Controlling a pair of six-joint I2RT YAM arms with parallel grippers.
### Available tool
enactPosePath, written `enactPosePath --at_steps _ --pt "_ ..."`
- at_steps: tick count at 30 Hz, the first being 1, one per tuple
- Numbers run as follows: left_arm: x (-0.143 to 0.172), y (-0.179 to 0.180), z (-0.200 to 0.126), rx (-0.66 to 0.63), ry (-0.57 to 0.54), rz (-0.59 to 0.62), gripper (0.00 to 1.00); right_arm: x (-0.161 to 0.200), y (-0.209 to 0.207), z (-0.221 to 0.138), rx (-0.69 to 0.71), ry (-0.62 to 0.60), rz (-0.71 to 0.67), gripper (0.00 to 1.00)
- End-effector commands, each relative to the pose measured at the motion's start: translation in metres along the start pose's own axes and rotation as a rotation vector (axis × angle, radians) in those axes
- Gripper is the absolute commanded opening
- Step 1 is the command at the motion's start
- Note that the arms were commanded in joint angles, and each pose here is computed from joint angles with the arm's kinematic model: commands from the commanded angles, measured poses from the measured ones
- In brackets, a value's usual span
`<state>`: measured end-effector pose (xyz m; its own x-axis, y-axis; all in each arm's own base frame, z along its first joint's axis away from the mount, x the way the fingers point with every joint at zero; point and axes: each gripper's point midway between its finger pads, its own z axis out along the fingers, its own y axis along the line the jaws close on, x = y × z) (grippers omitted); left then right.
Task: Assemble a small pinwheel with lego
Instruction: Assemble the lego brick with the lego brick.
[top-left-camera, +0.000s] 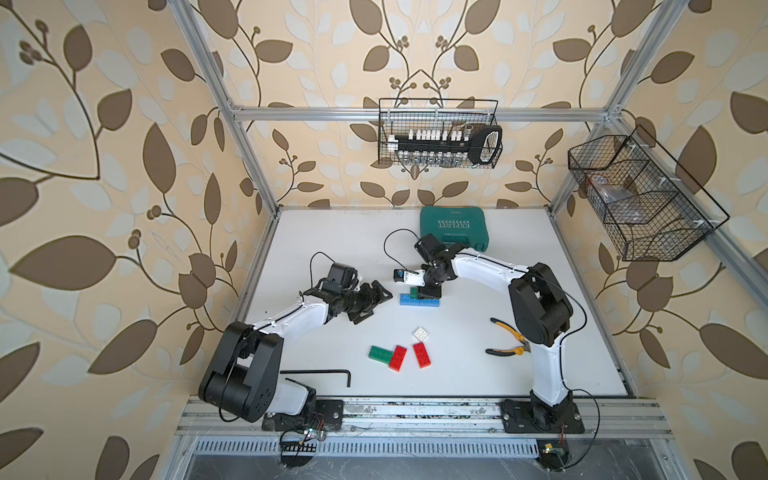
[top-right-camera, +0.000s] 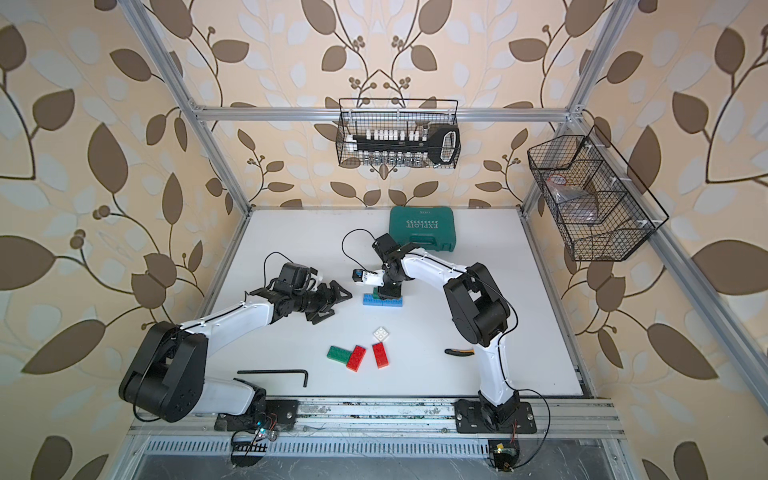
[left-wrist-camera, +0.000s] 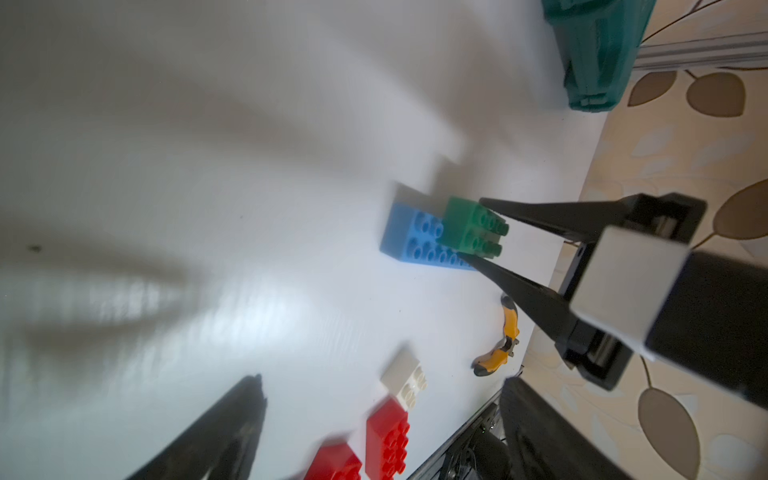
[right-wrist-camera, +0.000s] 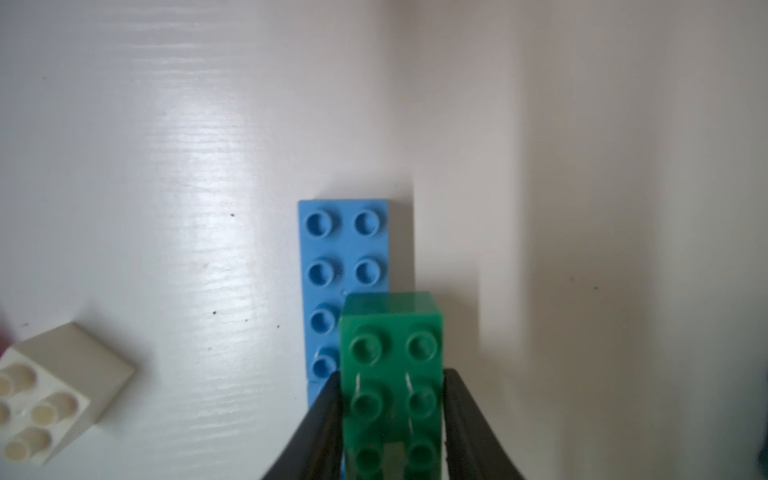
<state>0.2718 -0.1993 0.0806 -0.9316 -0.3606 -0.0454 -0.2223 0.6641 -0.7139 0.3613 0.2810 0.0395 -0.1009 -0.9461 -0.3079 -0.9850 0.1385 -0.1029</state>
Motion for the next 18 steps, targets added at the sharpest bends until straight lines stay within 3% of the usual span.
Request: enactPosePath --at_steps 1,10,18 --pt "0.016 0.007 -0.015 -0.022 0.043 -0.009 0.94 0.005 0.007 0.001 -0.008 0.024 0.017 0.52" --pt "0.044 0.012 -0.026 -0.049 0.144 -0.034 0.94 -0.014 -0.008 -0.045 0.122 -0.075 0.065 0.55" --pt "0.103 0.030 -0.033 -0.073 0.350 -0.251 0.93 -0.024 0.027 -0.103 0.180 -0.196 0.197 0.56"
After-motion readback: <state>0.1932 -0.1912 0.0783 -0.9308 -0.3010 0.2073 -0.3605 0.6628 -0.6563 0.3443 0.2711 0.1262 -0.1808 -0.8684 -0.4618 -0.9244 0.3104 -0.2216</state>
